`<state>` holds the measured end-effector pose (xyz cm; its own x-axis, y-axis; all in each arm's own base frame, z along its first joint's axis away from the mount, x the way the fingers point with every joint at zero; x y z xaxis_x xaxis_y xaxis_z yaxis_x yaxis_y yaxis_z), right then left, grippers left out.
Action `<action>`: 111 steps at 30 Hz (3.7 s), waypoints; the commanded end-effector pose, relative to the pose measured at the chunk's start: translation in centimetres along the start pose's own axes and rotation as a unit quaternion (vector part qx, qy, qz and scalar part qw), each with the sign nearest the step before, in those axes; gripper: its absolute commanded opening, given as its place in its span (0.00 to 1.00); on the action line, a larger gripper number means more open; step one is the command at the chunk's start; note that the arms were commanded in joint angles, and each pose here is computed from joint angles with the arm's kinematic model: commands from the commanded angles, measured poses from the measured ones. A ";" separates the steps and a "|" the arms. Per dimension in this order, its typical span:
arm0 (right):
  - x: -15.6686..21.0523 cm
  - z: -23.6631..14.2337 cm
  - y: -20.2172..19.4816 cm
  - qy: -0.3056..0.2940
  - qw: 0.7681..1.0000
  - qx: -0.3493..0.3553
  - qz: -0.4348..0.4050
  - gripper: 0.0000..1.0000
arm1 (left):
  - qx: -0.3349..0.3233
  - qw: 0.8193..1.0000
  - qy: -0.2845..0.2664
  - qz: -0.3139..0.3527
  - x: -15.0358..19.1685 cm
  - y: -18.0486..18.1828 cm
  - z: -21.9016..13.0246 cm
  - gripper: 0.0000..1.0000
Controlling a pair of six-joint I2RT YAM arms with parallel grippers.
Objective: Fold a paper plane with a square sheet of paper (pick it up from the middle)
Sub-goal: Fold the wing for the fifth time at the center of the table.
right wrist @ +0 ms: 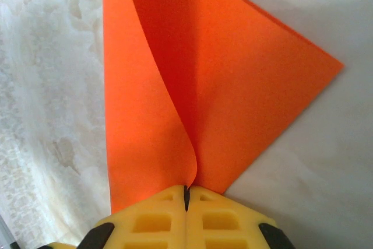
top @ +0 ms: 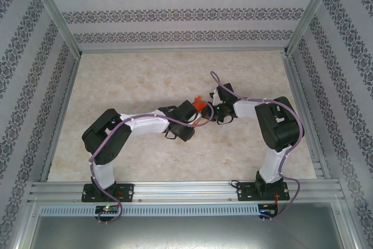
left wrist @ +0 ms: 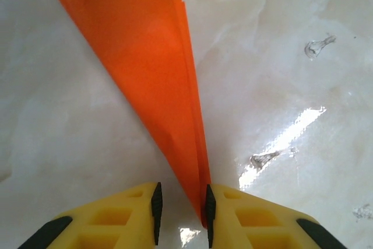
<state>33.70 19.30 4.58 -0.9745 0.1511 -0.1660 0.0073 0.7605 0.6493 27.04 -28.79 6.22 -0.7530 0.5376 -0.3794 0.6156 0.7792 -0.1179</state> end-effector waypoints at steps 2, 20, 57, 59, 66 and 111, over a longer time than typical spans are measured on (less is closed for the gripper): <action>1.2 1.0 -3.4 0.018 0.996 0.089 0.004 0.00 | 0.038 0.999 0.004 -0.032 0.4 -0.1 -1.4 0.31; 1.7 1.3 -4.2 0.031 0.992 0.120 -0.003 0.00 | 0.139 0.971 -0.081 -0.178 -4.8 2.2 -4.0 0.26; 2.3 1.4 -5.0 0.030 0.992 0.124 0.007 0.00 | 0.163 0.967 -0.005 -0.197 -3.2 1.6 2.0 0.13; 2.4 1.4 -5.0 0.031 0.992 0.124 0.007 0.00 | 0.162 0.967 -0.002 -0.195 -3.1 1.5 2.1 0.13; 2.3 1.4 -5.0 0.027 0.992 0.125 0.009 0.00 | 0.137 0.972 0.019 -0.189 -2.0 1.6 2.7 0.14; 1.0 0.4 1.9 -0.028 0.990 -0.118 0.079 0.02 | 0.041 0.989 0.065 -0.130 2.4 2.8 4.4 0.14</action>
<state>31.85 20.46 5.14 -0.9526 0.2976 -0.0628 0.1239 0.5682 0.8135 30.56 -30.03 5.13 -0.8827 0.3102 -0.3530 0.4415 0.8046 -0.3970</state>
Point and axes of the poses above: each hand's point on the last joint's axis, 136 mm out from that joint toward the fingers, its own z axis out along the fingers, its own y axis along the line the jaws close on, x = y × z, the point moved 4 cm from there along -z, back along the fingers, and after that the axes turned 2 degrees about -z, right-handed, at the moved point
